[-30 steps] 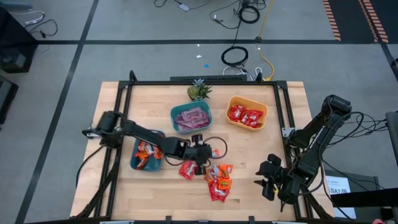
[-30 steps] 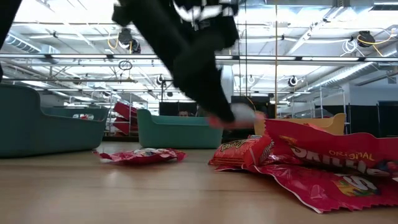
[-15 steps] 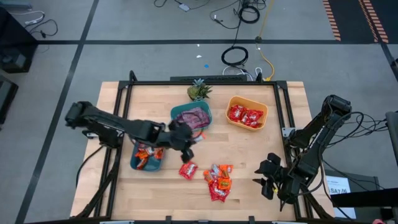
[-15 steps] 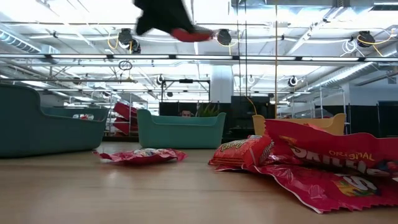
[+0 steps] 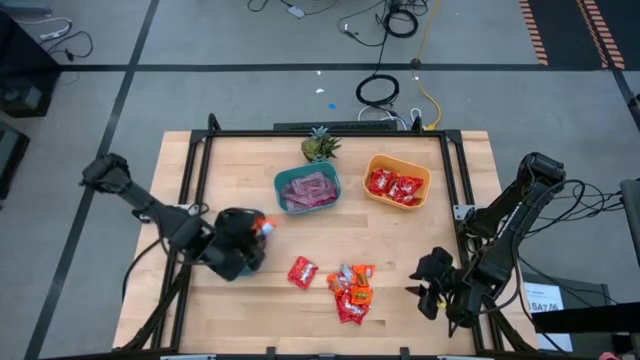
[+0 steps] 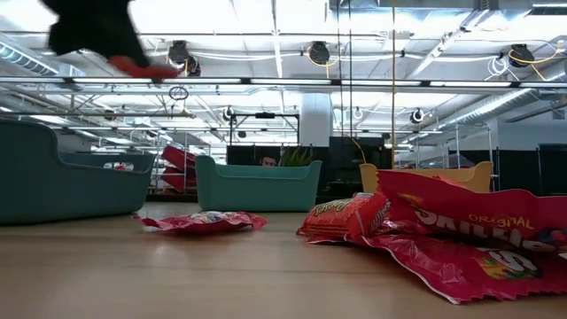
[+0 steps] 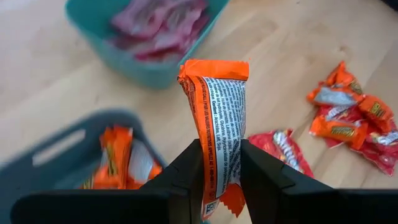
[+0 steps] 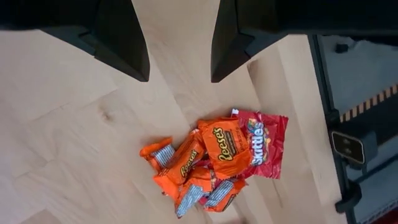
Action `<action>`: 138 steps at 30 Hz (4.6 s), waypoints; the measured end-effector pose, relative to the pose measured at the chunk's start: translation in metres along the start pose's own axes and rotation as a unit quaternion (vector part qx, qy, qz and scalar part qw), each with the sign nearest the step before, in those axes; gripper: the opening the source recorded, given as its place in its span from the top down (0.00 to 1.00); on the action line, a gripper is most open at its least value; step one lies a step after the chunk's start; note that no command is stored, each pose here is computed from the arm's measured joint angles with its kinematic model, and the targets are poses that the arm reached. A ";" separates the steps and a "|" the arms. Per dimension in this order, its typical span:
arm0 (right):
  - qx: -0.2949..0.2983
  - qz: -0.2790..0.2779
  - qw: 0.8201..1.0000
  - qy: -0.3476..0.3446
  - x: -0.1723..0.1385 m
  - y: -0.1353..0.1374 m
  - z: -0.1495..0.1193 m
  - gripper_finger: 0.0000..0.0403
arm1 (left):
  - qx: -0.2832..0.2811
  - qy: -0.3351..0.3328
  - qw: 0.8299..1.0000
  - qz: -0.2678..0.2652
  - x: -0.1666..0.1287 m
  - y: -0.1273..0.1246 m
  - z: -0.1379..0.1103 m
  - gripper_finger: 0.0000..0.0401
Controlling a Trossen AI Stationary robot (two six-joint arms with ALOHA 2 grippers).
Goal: Sort candy
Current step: Put the orange chocolate into the blue bin
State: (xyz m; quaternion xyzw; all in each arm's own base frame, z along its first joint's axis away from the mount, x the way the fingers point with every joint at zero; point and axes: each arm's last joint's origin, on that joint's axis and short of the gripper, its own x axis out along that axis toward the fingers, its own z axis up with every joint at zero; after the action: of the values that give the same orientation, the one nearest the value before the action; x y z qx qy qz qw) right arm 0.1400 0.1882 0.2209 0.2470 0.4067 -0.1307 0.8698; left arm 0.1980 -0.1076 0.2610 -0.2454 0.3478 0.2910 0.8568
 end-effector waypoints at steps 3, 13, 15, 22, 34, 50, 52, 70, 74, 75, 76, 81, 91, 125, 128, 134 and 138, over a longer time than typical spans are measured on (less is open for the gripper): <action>0.025 0.000 1.000 -0.001 0.001 0.000 0.001 0.60 | -0.028 0.009 1.000 0.001 0.000 0.010 -0.015 0.76; 0.079 -0.001 0.997 -0.002 0.001 0.000 0.002 0.60 | -0.013 0.063 0.997 0.048 -0.013 0.030 -0.044 0.76; 0.087 -0.001 0.996 -0.002 0.001 0.000 0.002 0.60 | -0.014 0.075 0.995 0.060 -0.016 0.034 -0.049 0.76; 0.103 -0.001 0.995 -0.002 0.001 0.000 0.002 0.60 | -0.012 0.120 0.989 0.081 -0.024 0.040 -0.060 0.75; 0.120 -0.003 0.993 -0.002 0.001 -0.001 0.002 0.60 | -0.027 0.129 0.988 0.085 -0.025 0.042 -0.066 0.52; 0.115 -0.004 0.993 -0.002 0.001 -0.001 0.002 0.60 | 0.002 0.133 0.989 0.071 -0.024 0.040 -0.066 0.48; 0.115 -0.005 0.993 -0.002 0.001 -0.001 0.002 0.60 | 0.017 0.135 0.989 0.061 -0.024 0.038 -0.066 0.48; 0.096 -0.007 0.995 -0.002 0.001 -0.001 0.002 0.60 | 0.261 0.109 0.955 -0.091 -0.016 0.011 -0.057 0.48; 0.045 -0.007 0.999 -0.002 0.002 -0.001 0.003 0.60 | 0.319 0.086 0.936 -0.125 -0.015 0.004 -0.054 0.48; 0.033 -0.008 0.999 -0.003 0.002 -0.001 0.004 0.60 | 0.319 0.082 0.935 -0.130 -0.014 0.003 -0.052 0.48; 0.025 -0.008 1.000 -0.004 0.003 -0.001 0.005 0.60 | 0.316 0.079 0.936 -0.133 -0.014 0.002 -0.051 0.48; -0.011 -0.019 1.000 -0.011 0.009 -0.003 0.014 0.60 | 0.309 0.075 0.939 -0.130 -0.011 0.001 -0.048 0.48; -0.040 -0.033 0.998 -0.037 0.028 -0.007 0.050 0.60 | 0.303 0.074 0.941 -0.133 -0.011 0.001 -0.048 0.48; -0.137 0.038 0.985 0.092 0.152 -0.018 0.089 0.83 | 0.282 0.060 0.944 -0.161 -0.013 -0.006 -0.047 0.48; -0.136 0.044 0.985 0.093 0.152 -0.017 0.089 0.97 | 0.283 0.060 0.944 -0.161 -0.013 -0.006 -0.047 0.48; -0.131 0.049 0.985 0.098 0.152 -0.017 0.089 1.00 | 0.284 0.061 0.944 -0.160 -0.013 -0.006 -0.047 0.48; -0.129 0.047 0.986 0.099 0.150 -0.016 0.090 1.00 | 0.284 0.061 0.944 -0.160 -0.013 -0.006 -0.047 0.48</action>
State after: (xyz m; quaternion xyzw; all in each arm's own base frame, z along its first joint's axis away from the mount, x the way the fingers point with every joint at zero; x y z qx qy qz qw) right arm 0.2865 0.1225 0.1494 0.1639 0.4920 -0.0108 0.8550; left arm 0.1732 -0.1450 0.2419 -0.0614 0.4239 0.0242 0.9033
